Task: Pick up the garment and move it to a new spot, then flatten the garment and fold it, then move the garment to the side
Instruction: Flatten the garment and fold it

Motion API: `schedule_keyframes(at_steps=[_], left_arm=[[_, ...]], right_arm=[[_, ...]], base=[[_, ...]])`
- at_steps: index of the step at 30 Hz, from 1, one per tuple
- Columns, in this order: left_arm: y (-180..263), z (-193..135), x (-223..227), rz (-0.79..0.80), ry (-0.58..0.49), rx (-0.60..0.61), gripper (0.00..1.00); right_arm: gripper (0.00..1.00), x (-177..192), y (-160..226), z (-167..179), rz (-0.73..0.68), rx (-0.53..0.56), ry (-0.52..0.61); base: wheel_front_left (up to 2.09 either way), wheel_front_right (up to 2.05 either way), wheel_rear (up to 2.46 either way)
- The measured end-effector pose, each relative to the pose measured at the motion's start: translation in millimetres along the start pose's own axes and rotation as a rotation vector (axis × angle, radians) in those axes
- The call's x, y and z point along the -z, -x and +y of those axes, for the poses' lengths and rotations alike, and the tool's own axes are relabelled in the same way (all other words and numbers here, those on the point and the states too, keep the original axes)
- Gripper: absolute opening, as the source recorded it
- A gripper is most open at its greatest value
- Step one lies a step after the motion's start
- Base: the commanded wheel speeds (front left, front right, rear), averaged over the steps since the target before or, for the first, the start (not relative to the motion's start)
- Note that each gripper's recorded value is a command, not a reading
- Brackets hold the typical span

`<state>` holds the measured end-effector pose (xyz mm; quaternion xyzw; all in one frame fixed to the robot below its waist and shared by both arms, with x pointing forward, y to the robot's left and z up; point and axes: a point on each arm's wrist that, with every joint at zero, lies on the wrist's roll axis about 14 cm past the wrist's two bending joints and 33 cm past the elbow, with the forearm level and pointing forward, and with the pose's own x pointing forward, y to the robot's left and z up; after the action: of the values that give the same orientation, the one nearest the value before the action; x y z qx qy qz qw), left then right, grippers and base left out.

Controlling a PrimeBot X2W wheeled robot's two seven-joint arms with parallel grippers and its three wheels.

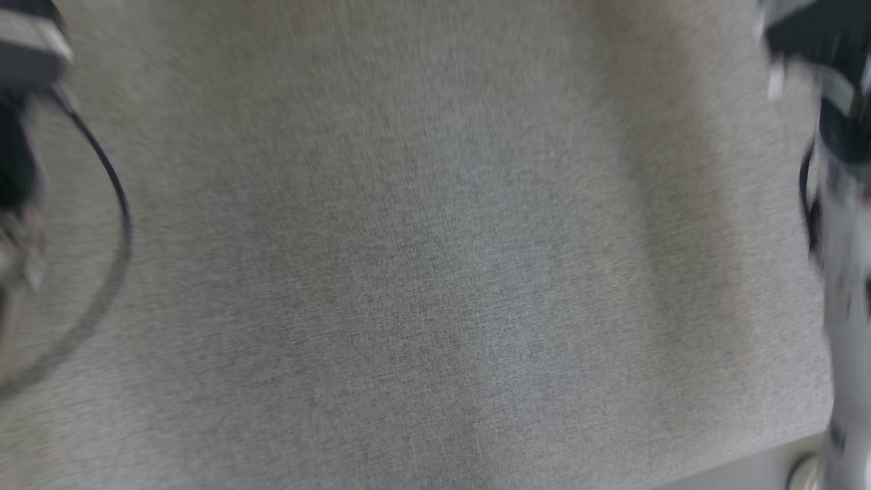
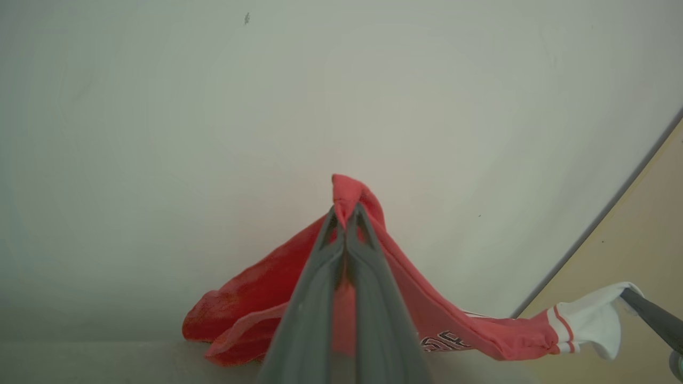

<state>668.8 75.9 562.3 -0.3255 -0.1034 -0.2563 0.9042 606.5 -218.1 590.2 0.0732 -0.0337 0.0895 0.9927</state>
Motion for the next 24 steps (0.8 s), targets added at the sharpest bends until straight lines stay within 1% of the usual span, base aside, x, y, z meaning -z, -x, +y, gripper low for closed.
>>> schedule_keyframes(at_steps=[2,3,6,10,12,19,24], left_arm=[[18,-10,6,0.041,0.013,0.001,0.0],[38,-20,16,0.088,0.019,0.001,0.0],[73,-30,37,0.177,0.026,-0.021,0.0],[118,-38,58,0.253,0.052,-0.082,0.0],[139,-36,64,0.287,0.029,-0.122,0.0],[191,-34,61,0.291,0.056,-0.242,0.0],[226,-37,65,0.298,0.082,-0.31,0.0]], right_arm=[[0.0,13,26,-4,0.086,0.03,-0.023],[0.0,29,56,-10,0.187,0.073,-0.027],[0.0,40,99,-15,0.284,0.145,-0.05],[0.0,58,144,-2,0.387,0.187,-0.117],[0.0,63,162,3,0.415,0.197,-0.147],[0.0,75,203,6,0.478,0.242,-0.179],[0.0,88,222,8,0.547,0.265,-0.148]], base=[[0.0,0.0,0.0],[0.0,0.0,0.0],[0.0,0.0,0.0],[0.0,0.0,0.0],[0.0,0.0,0.0],[0.0,0.0,0.0],[0.0,0.0,0.0]])
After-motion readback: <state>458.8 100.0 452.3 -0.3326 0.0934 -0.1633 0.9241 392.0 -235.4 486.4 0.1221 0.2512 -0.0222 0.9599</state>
